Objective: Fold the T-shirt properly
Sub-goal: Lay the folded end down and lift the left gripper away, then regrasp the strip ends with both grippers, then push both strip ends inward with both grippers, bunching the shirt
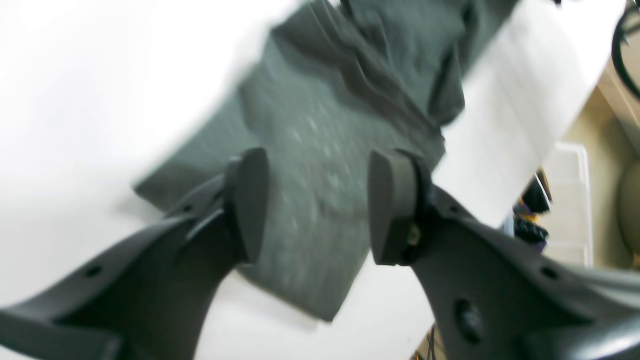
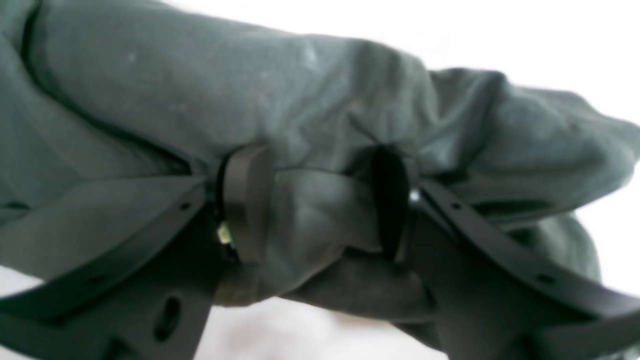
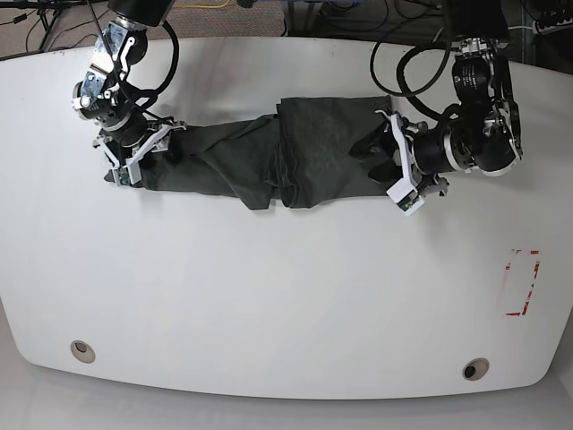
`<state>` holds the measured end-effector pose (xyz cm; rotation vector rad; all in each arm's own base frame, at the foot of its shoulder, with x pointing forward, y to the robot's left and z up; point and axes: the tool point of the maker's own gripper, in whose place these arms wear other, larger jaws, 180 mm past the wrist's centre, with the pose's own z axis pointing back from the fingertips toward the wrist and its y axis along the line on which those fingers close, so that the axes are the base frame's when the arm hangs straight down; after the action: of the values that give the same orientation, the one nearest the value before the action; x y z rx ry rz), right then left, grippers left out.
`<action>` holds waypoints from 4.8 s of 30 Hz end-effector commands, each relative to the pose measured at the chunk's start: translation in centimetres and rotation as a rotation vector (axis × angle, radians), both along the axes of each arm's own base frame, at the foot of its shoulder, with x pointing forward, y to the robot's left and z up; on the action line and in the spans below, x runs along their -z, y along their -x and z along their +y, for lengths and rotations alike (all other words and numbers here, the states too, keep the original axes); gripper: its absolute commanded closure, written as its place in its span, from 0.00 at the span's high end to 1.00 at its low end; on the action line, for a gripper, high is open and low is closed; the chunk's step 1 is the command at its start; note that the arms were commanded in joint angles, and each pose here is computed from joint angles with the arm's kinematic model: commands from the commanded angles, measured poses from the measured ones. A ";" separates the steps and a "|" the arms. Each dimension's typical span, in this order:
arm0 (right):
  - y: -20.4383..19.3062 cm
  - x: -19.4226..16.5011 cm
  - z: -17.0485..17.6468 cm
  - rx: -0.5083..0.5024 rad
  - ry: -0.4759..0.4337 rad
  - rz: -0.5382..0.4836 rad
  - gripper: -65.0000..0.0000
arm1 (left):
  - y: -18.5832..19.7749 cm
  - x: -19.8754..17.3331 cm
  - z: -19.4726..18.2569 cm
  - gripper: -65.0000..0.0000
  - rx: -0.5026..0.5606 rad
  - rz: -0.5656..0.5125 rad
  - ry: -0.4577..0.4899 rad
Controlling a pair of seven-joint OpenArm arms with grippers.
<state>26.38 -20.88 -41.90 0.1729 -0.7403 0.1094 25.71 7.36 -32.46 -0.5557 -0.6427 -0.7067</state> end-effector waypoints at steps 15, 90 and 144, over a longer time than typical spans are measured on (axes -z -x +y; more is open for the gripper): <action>-1.3 -4.7 1.2 -0.029 0.068 -0.080 0.49 | -1.0 5.8 3.5 0.11 -0.144 0.120 0.014; -1.6 -2.1 0.1 0.194 -0.582 -0.011 0.01 | -0.5 12.3 7.0 0.12 -0.171 0.194 -0.246; -5.2 -12.8 22.7 -0.517 -0.298 -0.281 0.68 | -3.7 11.2 -2.3 0.21 -0.084 0.106 -0.259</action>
<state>30.74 1.25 -30.81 0.6106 -0.9137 0.5273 30.52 3.99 -42.48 -0.3757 -0.5462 -0.6437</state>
